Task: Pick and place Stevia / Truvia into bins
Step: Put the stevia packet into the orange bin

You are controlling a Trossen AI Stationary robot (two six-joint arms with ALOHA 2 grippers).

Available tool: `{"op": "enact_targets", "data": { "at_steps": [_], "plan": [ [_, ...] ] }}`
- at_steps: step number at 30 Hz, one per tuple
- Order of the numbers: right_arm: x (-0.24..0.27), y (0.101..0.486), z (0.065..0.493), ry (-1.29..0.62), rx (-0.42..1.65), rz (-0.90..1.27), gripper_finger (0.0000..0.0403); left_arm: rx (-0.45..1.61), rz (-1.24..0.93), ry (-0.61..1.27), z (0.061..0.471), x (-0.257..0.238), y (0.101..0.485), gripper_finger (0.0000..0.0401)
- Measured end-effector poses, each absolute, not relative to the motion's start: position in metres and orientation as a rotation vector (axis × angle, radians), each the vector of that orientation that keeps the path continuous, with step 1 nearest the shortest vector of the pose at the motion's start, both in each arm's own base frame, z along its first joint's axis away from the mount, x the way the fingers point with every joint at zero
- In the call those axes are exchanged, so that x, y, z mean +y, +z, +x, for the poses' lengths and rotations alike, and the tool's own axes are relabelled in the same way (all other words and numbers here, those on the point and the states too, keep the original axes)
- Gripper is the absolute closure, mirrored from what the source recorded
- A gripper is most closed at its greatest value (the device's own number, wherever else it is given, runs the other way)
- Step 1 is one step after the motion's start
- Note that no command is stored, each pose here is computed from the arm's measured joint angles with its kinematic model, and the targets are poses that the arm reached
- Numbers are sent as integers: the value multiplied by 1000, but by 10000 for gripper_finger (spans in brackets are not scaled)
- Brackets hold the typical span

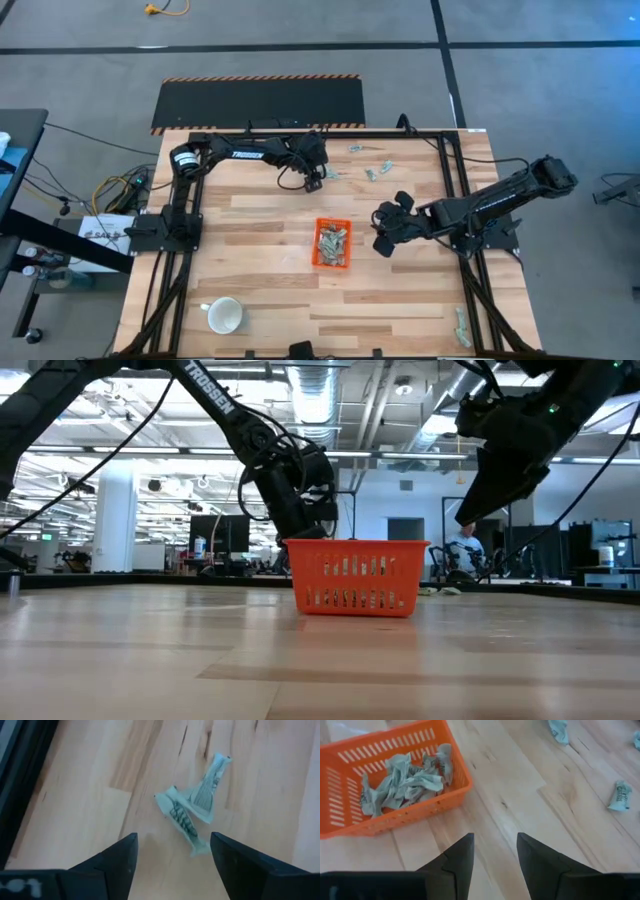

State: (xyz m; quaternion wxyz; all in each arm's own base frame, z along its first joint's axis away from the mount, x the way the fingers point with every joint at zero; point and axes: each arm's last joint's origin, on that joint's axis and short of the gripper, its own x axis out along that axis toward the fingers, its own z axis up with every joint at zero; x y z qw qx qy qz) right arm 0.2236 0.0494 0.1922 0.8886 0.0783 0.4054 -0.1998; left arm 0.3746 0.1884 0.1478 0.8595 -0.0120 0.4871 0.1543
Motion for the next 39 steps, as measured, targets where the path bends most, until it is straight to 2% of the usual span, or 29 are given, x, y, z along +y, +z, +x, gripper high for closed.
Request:
{"op": "enact_targets", "data": {
  "at_steps": [12,15,21,28,35,39],
  "plan": [
    [59,191,219,-421,848,182,269,1041,11,338,379,187,143,168],
    [62,189,214,-445,881,216,274,1054,53,352,379,186,143,197],
    [69,186,201,-474,976,369,285,1067,59,340,379,184,142,289],
    [84,205,183,-503,1062,550,287,1087,91,318,378,184,141,390],
    [104,223,167,-519,1156,718,287,1044,106,334,373,180,168,401],
    [117,222,156,-549,1239,841,287,994,116,335,367,170,202,401]
  ]
}}
